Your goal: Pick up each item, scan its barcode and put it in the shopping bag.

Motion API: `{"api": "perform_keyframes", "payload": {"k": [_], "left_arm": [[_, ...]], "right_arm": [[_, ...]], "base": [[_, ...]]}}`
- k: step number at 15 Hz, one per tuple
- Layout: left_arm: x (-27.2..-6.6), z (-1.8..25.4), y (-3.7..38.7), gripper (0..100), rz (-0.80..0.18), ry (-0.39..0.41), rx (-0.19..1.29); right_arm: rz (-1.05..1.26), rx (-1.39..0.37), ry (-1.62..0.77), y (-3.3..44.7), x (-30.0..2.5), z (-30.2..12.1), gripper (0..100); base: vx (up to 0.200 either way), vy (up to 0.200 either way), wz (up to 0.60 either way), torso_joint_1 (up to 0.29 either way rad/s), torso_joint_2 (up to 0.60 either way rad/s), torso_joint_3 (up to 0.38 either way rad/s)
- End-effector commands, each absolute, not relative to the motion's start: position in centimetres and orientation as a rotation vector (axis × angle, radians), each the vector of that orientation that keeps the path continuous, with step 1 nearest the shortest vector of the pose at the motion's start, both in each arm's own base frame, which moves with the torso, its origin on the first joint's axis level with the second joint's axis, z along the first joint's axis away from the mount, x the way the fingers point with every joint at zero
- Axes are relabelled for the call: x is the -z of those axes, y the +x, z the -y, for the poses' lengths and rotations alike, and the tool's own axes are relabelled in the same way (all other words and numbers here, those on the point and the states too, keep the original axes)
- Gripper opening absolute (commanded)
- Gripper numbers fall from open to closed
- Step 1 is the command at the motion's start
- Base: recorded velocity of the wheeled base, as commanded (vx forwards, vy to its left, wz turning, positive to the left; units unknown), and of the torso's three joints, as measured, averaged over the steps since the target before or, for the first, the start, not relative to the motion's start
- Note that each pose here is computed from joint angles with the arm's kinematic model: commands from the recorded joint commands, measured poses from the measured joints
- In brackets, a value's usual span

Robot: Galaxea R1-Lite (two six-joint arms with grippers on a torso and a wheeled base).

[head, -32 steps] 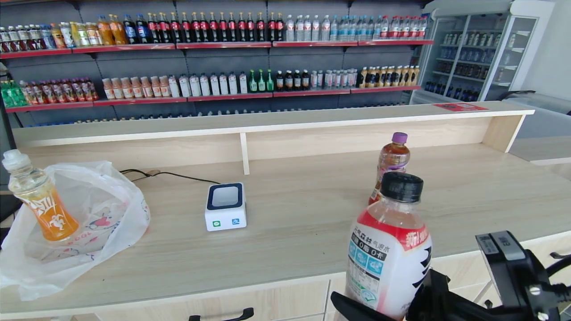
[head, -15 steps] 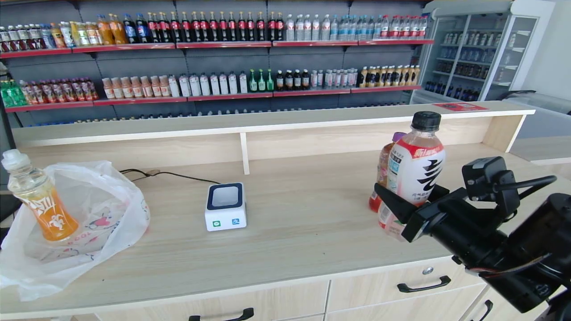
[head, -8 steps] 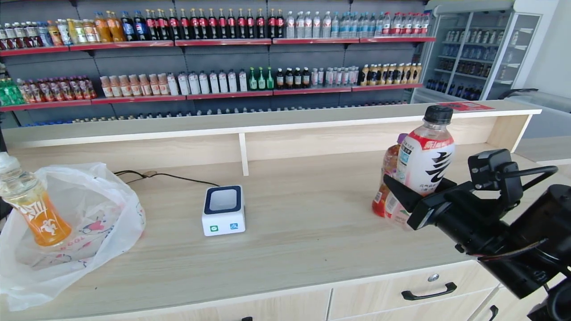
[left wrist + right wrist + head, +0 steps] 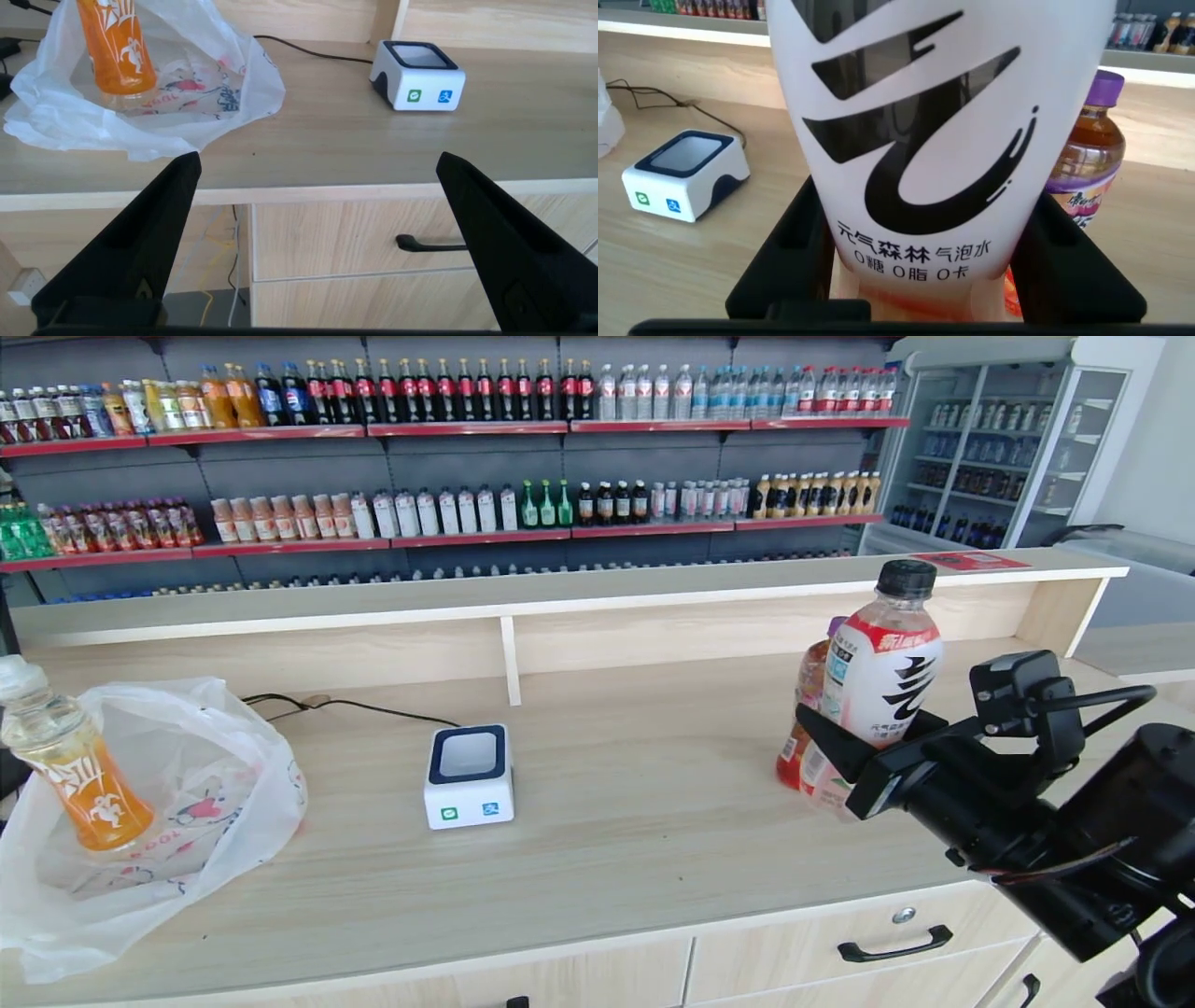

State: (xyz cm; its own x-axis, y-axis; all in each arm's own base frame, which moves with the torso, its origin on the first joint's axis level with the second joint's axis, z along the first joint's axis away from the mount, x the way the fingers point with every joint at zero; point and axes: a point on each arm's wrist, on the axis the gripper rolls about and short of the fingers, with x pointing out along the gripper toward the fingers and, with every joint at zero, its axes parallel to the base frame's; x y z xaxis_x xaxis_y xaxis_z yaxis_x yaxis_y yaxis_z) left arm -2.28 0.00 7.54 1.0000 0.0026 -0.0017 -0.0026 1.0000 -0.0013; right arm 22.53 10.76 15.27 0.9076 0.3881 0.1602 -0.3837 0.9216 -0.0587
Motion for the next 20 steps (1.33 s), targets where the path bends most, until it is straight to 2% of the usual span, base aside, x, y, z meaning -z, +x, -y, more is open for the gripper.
{"api": "perform_keyframes", "payload": {"k": [1, 18, 20], "left_arm": [[-7.55, 0.00, -2.28, 100, 0.000, -0.002, -0.002], [-7.53, 0.00, -2.28, 100, -0.002, 0.000, -0.003], [-7.53, 0.00, -2.28, 100, -0.002, 0.000, -0.003]], "right_arm": [[0.168, -0.397, -0.027, 22.64, -15.17, -10.81, 0], [0.180, -0.400, -0.024, 23.15, -15.35, -11.10, 0], [0.174, -0.400, -0.026, 22.99, -15.24, -11.02, 0]], "base": [[0.000, 0.200, 0.00, 0.002, 0.00, 0.007], [0.000, 0.200, 0.00, 0.004, 0.00, 0.003], [0.000, 0.000, 0.00, 0.000, 0.00, 0.000]]}}
